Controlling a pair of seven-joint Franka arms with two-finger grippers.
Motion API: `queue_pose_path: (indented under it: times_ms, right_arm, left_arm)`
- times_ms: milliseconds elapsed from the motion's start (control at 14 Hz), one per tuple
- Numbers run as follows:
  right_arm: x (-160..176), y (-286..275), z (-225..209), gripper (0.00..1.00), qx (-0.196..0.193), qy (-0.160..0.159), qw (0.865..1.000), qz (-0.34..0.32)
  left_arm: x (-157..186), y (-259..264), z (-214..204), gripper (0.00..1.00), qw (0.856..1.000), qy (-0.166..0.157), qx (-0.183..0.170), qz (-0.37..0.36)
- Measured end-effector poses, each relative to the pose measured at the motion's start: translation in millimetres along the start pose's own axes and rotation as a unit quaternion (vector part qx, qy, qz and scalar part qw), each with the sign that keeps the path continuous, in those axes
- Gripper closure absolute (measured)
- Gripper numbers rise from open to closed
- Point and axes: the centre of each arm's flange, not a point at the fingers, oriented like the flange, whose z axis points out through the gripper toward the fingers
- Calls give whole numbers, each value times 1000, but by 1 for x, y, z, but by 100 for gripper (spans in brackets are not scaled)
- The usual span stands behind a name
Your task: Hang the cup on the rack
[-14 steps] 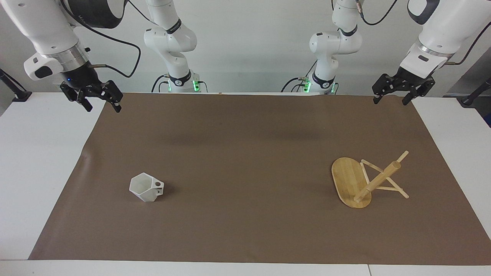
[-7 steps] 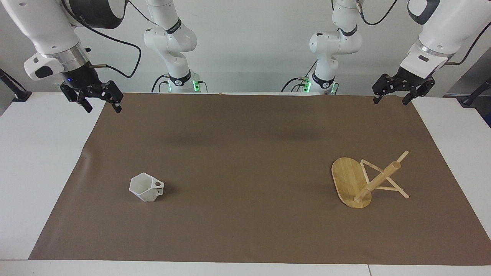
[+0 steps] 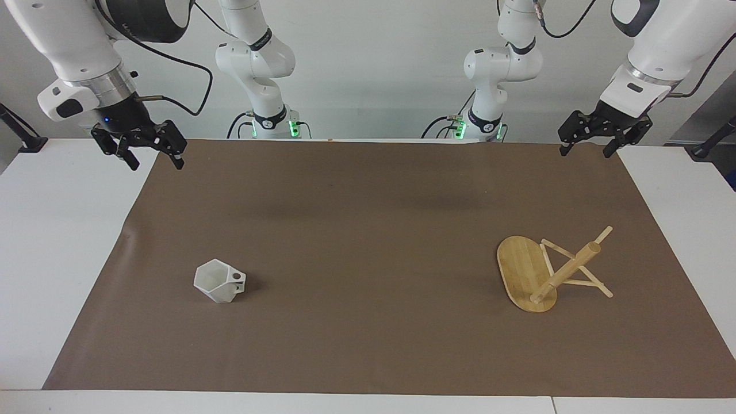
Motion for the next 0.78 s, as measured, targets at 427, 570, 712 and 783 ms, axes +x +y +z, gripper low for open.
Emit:
queue_pose_path:
  times_ms: [427,570,712,783]
  right_arm:
    - [15,-3,33,0,-6,53,999,-3]
    - [22,0,72,0,-8,61,998,-2]
    - [34,4,120,0,-13,61,998,-11]
    - [41,6,143,0,-16,64,998,-22]
  left_arm:
    - [0,0,0,0,1000,0,0,0]
    - [0,0,0,0,1000,0,0,0]
    - [0,0,0,0,1000,0,0,0]
    - [0,0,0,0,1000,0,0,0]
